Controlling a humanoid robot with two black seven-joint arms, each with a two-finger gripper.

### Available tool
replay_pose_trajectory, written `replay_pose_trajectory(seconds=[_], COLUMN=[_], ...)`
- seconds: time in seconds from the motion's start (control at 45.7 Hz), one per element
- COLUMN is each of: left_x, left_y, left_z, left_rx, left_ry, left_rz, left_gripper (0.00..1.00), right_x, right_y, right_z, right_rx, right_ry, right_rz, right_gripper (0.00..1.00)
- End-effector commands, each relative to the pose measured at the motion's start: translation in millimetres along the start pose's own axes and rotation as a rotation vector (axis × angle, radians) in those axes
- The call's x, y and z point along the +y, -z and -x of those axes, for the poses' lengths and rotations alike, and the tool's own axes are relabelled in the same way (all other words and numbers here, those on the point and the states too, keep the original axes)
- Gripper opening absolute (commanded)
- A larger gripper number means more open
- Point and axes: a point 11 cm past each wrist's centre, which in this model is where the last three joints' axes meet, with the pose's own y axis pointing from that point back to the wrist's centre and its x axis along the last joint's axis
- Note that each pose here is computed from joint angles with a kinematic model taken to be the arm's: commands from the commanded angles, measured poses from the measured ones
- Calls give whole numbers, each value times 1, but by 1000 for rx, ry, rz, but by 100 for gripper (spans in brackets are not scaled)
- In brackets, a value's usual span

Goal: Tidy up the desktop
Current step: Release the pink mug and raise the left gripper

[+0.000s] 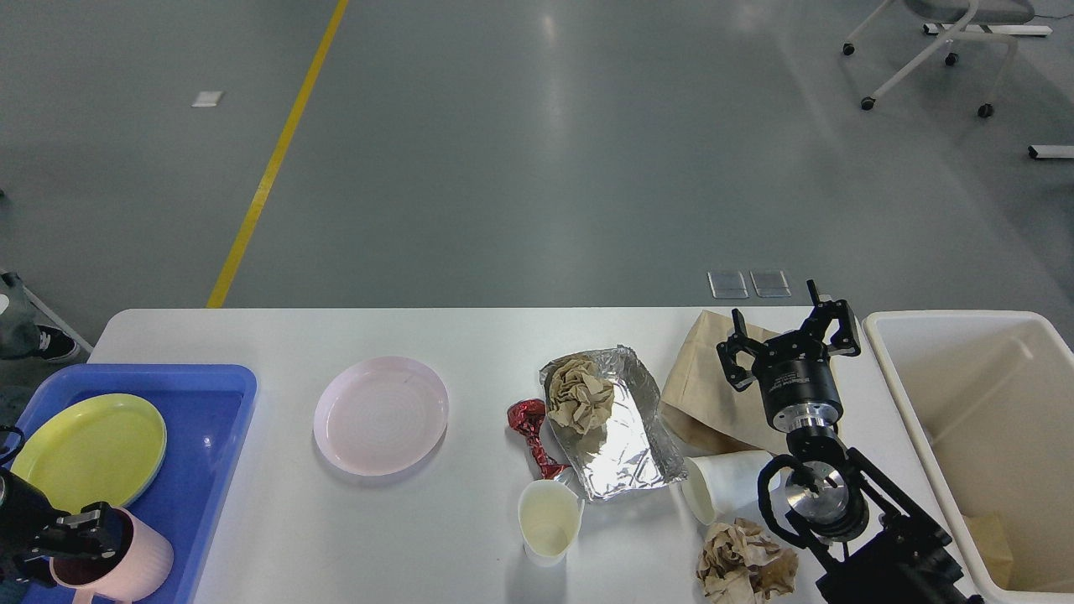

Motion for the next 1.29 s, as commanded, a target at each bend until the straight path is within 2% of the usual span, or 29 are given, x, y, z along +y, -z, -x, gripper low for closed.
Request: replay_pose_trajectory(seconds=[0.0,0.153,0.241,0.328,0.481,0.591,0.744,0.766,0.853,1.05,1.269], left_x=[29,74,106,143,188,239,290,305,318,335,333], left_y=[7,14,-3,-24,-81,-135,-203,-226,-252,-263,-268], left_z=[-4,-14,-19,-39,-52,-56,-35,-26,-5,38,45], left_rx=[2,5,-16,-68,-144,-213,-266,-293,-285,-229,-221], left_ry=[76,124,160,77,-3,-107,-197,-225,-235,-221,-206], left_rz=[-50,-117,-122,-138,-131,-122,-22,-5,58,109,125], left_gripper=[95,94,95,95,95,95,95,95,95,95,95], right_x=[0,1,0,0,0,0,0,0,0,0,0], right_y=[0,0,0,0,0,0,0,0,0,0,0], right_z=[0,-1,-1,0,0,0,-1,0,0,0,0], right_rx=[-1,0,1,0,1,1,2,1,1,0,0], right_ry=[1,-2,-2,1,0,0,-2,0,0,0,1], right_rz=[0,1,0,-1,0,0,0,-1,0,0,-1], right_gripper=[100,100,100,100,100,100,100,100,100,100,100])
